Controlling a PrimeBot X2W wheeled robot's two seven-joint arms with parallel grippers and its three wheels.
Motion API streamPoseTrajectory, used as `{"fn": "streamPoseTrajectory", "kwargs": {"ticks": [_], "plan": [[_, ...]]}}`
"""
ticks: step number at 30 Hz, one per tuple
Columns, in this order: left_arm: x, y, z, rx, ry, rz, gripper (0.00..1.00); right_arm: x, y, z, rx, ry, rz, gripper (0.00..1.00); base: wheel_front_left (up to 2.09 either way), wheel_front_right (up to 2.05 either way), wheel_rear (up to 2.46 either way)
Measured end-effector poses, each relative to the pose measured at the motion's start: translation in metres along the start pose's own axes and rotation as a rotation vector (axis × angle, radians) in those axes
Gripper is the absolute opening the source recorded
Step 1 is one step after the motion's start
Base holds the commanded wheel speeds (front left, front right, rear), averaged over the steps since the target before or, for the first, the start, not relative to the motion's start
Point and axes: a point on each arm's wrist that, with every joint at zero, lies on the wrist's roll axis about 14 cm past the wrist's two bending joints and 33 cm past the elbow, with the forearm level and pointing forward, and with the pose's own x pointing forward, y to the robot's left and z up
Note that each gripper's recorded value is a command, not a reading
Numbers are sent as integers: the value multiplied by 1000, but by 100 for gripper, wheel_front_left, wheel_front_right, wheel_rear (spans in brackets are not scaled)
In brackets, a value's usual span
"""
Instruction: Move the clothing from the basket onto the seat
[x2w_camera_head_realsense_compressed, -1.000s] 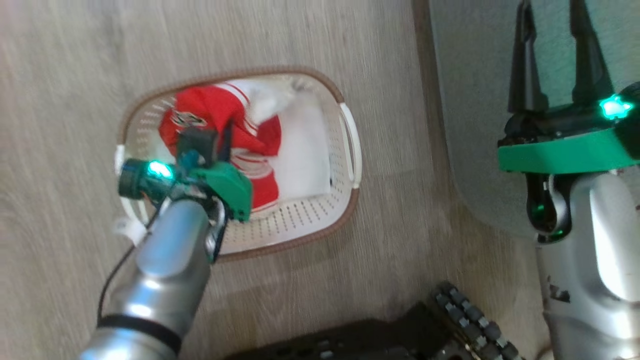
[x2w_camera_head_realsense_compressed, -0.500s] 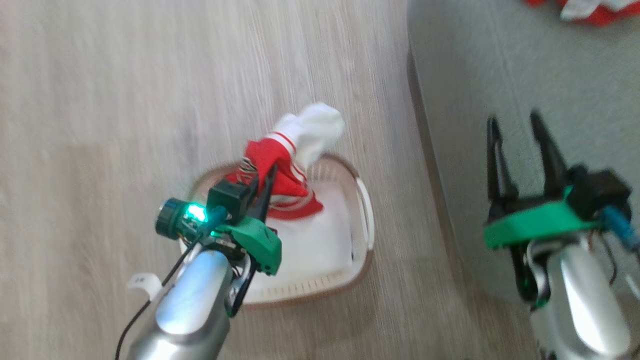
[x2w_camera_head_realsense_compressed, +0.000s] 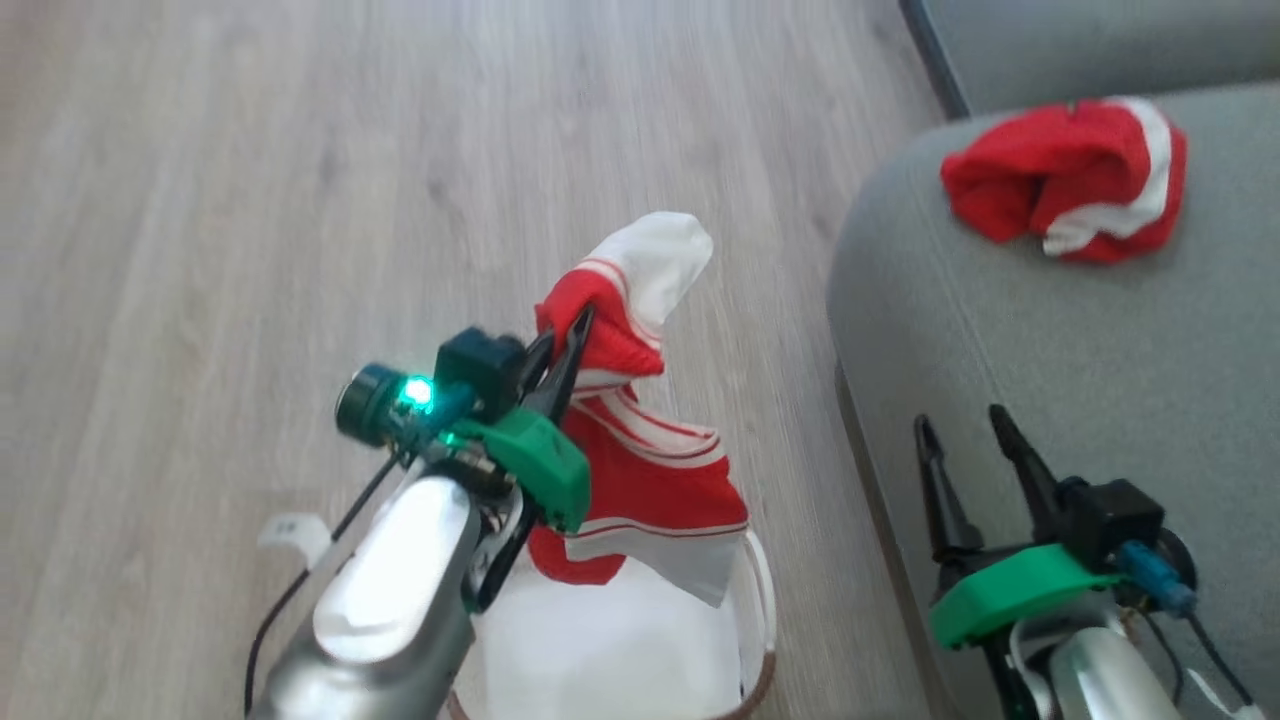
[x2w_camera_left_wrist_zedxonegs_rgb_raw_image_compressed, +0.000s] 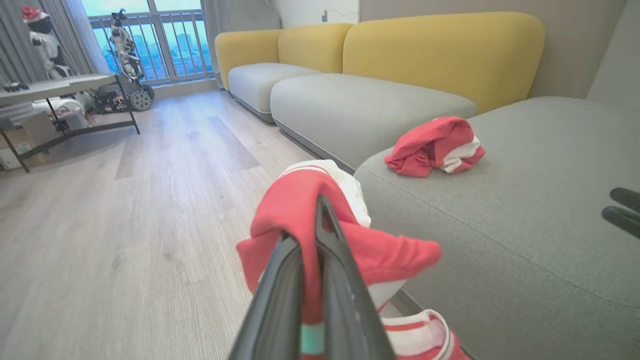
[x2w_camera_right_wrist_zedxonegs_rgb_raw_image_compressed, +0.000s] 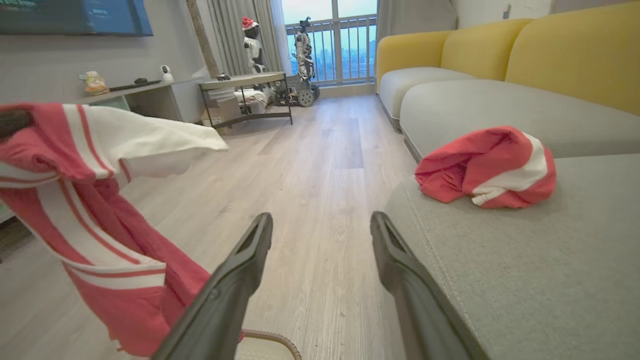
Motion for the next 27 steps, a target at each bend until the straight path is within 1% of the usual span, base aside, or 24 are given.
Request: {"fn": "streamPoseTrajectory", "kwargs": {"ticks": [3, 7, 8, 14, 19, 24, 27], "plan": [[-1, -1, 31, 43, -54, -8, 0, -1, 16, 13, 5, -39, 46, 100, 0, 0, 0], [1, 0, 67, 94, -113, -12, 0, -3, 37, 21, 14, -64, 109, 100, 0, 0, 0], [2, 1, 77, 110, -126, -14, 0, -4, 51, 22, 14, -68, 149, 100, 0, 0, 0], [8, 2, 99, 136, -156, -18, 0, -8, 85, 20, 27, -60, 251, 100, 0, 0, 0], [10, -2, 113, 156, -182, -33, 0, -5, 103, 9, -32, -22, 317, 100, 0, 0, 0], [9, -2, 117, 162, -189, -35, 0, 14, 114, 16, -95, -33, 363, 100, 0, 0, 0], [6, -4, 115, 160, -185, -41, 0, 19, 123, 9, -120, -8, 396, 100, 0, 0, 0]]}}
